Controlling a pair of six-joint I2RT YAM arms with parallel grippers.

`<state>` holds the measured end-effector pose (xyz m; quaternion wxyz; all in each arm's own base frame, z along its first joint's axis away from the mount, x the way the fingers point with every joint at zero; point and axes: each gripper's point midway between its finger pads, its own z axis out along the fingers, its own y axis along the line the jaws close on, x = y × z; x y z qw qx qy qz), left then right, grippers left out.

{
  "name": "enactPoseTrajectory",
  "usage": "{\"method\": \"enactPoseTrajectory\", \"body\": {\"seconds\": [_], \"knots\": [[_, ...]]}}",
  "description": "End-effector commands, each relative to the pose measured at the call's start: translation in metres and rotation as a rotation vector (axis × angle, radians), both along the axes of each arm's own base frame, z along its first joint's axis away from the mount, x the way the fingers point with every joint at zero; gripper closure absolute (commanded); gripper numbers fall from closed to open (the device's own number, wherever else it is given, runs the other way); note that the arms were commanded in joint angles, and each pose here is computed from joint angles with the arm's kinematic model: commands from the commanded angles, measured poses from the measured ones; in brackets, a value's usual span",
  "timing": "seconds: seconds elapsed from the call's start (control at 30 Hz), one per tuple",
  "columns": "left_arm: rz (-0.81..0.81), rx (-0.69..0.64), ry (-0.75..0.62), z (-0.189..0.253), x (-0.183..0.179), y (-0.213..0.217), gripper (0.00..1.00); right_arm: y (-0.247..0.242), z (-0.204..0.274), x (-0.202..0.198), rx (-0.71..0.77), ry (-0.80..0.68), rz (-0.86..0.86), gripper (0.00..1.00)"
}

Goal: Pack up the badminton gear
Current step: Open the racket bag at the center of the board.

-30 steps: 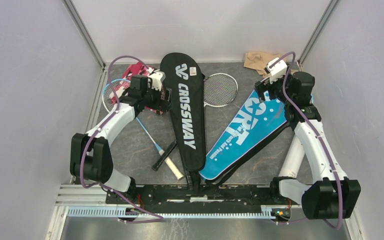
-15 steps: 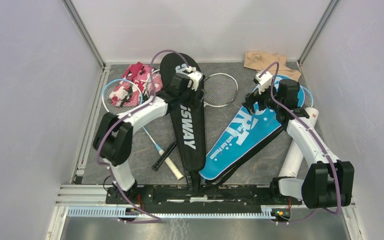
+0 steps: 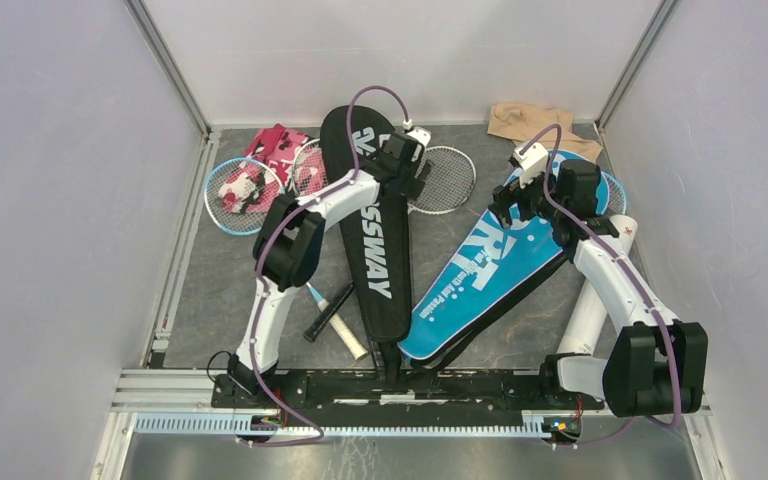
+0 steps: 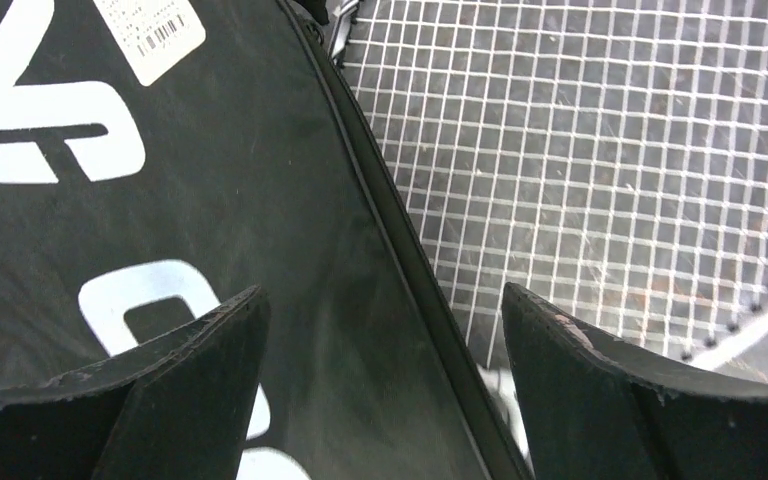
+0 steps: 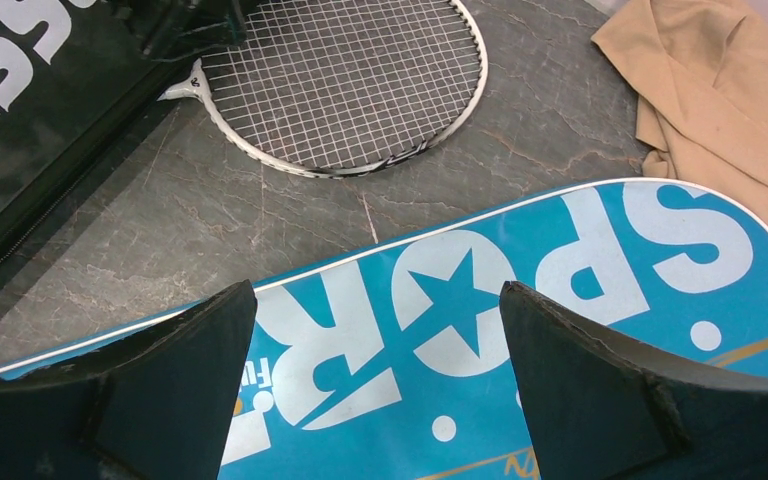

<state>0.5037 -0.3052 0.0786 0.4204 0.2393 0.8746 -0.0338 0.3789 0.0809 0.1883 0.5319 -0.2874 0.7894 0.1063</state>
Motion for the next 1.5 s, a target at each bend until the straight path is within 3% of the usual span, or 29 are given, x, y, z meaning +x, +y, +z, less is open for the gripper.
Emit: {"method": "enactPoseTrajectory", "body": {"seconds": [0.0,0.2,0.43,0.57,0.67,0.7,0.9,1.03,1.3,1.47], "knots": [[0.072,0.073,-0.066,0.004,0.023,0.003,0.11,-0.002,0.004,0.004,0.006,-0.022,-0.009,0.02],[0.090,0.092,-0.079,-0.004,0.028,0.006,0.27,-0.003,0.000,0.004,0.012,-0.006,-0.003,0.02],[0.103,0.066,-0.093,0.009,0.026,0.011,0.55,-0.002,-0.005,0.005,0.014,0.017,0.004,0.02],[0.104,-0.002,-0.089,0.032,0.026,0.016,0.77,-0.001,-0.008,0.005,0.016,0.030,0.009,0.02],[0.108,-0.119,-0.056,0.055,0.024,0.021,0.96,0.000,-0.010,0.006,0.019,0.043,0.013,0.02],[0.098,-0.165,-0.043,0.065,0.022,0.022,0.98,0.000,-0.009,0.006,0.021,0.041,0.011,0.02],[0.005,-0.430,-0.041,0.146,0.006,0.041,0.98,0.016,0.005,0.013,0.092,0.037,0.027,0.02],[-0.006,-0.479,-0.060,0.176,-0.011,0.049,0.98,0.051,0.028,0.024,0.159,0.029,0.105,0.02],[0.009,-0.682,-0.061,0.211,-0.042,0.041,0.98,0.150,0.086,0.021,0.369,0.028,0.363,0.02],[0.021,-0.779,-0.036,0.207,-0.053,0.034,0.98,0.192,0.083,-0.001,0.450,0.097,0.463,0.02]]}}
